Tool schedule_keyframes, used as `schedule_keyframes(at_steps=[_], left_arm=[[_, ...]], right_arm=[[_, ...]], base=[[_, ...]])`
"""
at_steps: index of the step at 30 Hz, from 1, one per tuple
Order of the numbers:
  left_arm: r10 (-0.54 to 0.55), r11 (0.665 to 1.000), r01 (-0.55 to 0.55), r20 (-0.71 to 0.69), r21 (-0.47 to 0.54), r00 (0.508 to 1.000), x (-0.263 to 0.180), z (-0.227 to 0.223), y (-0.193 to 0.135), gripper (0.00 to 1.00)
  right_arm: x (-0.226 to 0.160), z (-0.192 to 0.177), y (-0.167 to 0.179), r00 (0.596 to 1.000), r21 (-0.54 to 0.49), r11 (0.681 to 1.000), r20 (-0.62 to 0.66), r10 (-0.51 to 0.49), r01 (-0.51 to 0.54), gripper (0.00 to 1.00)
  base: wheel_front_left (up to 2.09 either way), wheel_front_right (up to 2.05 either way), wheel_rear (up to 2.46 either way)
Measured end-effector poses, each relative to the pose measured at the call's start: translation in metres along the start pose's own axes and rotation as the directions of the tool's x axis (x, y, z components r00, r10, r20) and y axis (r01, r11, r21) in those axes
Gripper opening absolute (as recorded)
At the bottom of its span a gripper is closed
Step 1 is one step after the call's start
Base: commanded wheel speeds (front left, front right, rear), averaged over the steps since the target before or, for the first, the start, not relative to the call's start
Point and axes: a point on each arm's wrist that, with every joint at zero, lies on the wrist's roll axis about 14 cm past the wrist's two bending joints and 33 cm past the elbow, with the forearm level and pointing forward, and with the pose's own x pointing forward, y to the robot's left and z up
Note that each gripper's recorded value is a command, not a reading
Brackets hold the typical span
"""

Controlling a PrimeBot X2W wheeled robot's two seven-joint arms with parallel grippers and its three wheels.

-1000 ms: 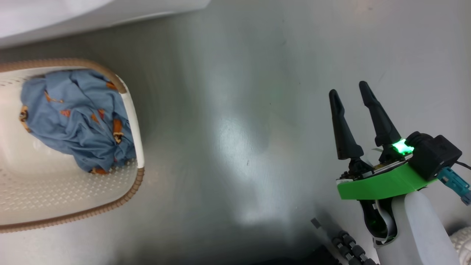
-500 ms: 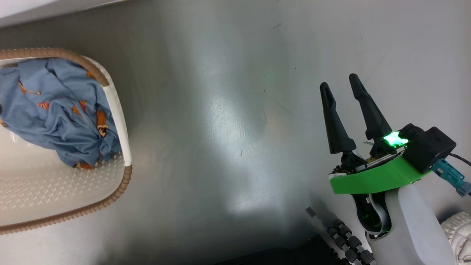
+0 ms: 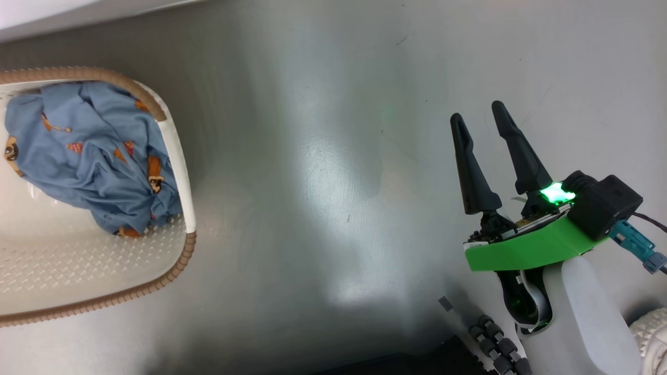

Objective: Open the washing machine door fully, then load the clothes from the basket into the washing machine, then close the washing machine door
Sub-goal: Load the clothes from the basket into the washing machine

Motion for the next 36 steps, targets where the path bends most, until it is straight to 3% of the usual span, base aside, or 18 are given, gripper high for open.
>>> schedule_keyframes(at_steps=[1,2,3,11,19,26,36], left_arm=[[0.013,1.000,-0.014,-0.046,-0.024,0.999,-0.001,-0.008,0.003,0.00],[0.022,0.999,-0.026,-0.087,-0.041,0.996,-0.003,-0.016,0.006,0.47],[0.028,0.998,-0.035,-0.128,-0.049,0.991,-0.005,-0.023,0.008,1.00],[0.047,0.995,-0.069,-0.259,-0.076,0.965,-0.012,-0.035,0.015,1.00],[0.039,0.992,-0.067,-0.254,-0.103,0.966,-0.016,-0.016,0.003,1.00],[0.000,0.993,-0.031,-0.259,-0.117,0.966,-0.039,-0.010,-0.022,1.00],[-0.005,0.993,-0.020,-0.210,-0.114,0.978,-0.075,0.026,-0.031,1.00]], right_arm=[[0.000,0.000,0.001,1.000,0.001,1.000,0.001,0.002,-0.002,1.00],[0.000,0.001,0.001,1.000,0.001,1.000,0.003,0.003,-0.003,1.00],[0.000,0.001,0.002,1.000,0.002,1.000,0.003,0.004,-0.004,1.00],[0.001,0.004,0.007,1.000,0.008,1.000,0.008,0.015,-0.015,1.00],[0.001,0.018,0.014,0.999,0.010,1.000,0.040,0.029,-0.030,1.00],[-0.003,0.037,0.022,0.996,0.005,0.999,0.078,0.042,-0.043,1.00],[-0.012,0.059,0.041,0.989,-0.006,0.996,0.120,0.085,-0.085,1.00]], base=[[0.00,0.00,0.00],[0.00,0.00,0.00],[0.00,0.00,0.00],[0.00,0.00,0.00],[0.00,0.00,0.00],[0.00,0.00,0.00],[0.00,0.00,0.00]])
